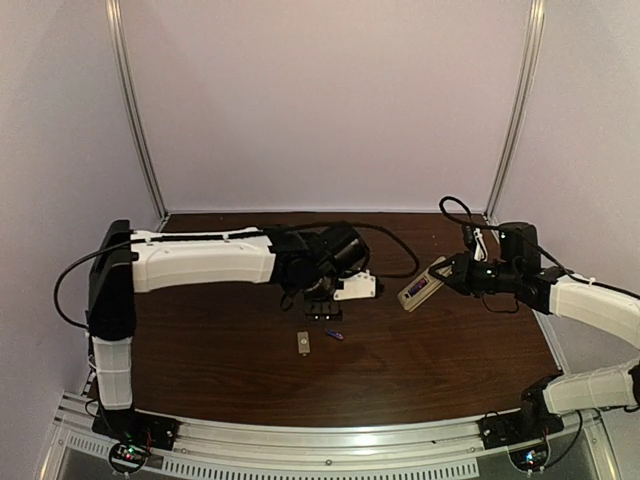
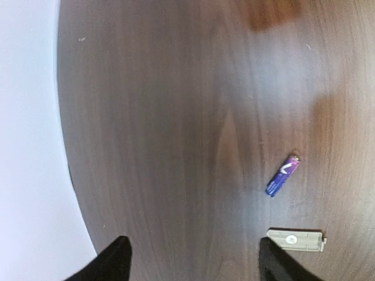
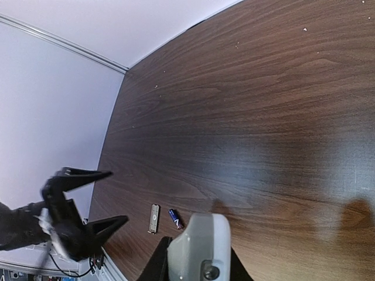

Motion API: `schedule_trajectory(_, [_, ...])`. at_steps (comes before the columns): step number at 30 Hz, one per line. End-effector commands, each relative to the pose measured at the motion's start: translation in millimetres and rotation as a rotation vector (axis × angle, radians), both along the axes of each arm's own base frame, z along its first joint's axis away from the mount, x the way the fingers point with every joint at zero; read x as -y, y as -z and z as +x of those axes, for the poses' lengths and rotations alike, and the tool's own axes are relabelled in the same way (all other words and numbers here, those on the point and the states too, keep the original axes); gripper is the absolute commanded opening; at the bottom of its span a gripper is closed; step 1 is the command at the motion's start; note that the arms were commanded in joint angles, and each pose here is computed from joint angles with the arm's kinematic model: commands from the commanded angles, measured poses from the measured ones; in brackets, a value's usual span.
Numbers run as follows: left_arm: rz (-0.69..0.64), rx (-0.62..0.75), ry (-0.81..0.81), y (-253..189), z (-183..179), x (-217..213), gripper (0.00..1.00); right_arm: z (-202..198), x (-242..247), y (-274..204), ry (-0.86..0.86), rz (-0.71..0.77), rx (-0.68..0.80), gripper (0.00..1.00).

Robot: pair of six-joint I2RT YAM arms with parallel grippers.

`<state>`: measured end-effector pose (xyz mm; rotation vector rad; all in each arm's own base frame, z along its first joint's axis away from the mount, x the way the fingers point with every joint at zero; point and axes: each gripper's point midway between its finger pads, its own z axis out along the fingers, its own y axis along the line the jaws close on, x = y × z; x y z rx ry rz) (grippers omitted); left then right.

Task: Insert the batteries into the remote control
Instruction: Pick up the battery from the center of the board.

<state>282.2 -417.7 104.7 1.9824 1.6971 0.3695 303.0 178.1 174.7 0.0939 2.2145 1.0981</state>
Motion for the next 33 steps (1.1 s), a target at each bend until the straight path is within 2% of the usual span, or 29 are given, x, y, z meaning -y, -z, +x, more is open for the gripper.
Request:
schedule_trajectory(1, [-0.388, 0.017, -0.301, -82, 18, -16, 0.94, 10, -1, -21, -0.011, 0.007, 0.09, 0.0])
schedule_trajectory(3, [-0.479, -0.037, -0.412, -85, 16, -29, 0.97, 9, 0, -22, -0.009, -0.005, 0.094, 0.0])
schedule_trajectory(10, [-0.806, -0.409, -0.734, -72, -25, -31, 0.97, 11, -1, -19, -0.014, -0.01, 0.098, 0.0])
schedule_trajectory(18, [-1.103, -0.719, -0.838, -77, -52, -22, 0.97, 6, 3, -20, -0.007, -0.022, 0.109, 0.0])
schedule_trajectory(22, [-1.164, -0.849, -0.873, -66, -59, -13, 0.97, 2, 5, -19, 0.001, -0.029, 0.103, 0.0])
schedule_trajectory(27, [-1.146, -0.982, -0.898, -46, -63, 9, 0.97, 1, 6, -17, 0.005, -0.021, 0.098, 0.0])
schedule_trajectory(33, [-1.107, -0.985, -0.948, -22, -55, 20, 0.94, -2, 7, -15, 0.006, -0.03, 0.091, 0.0])
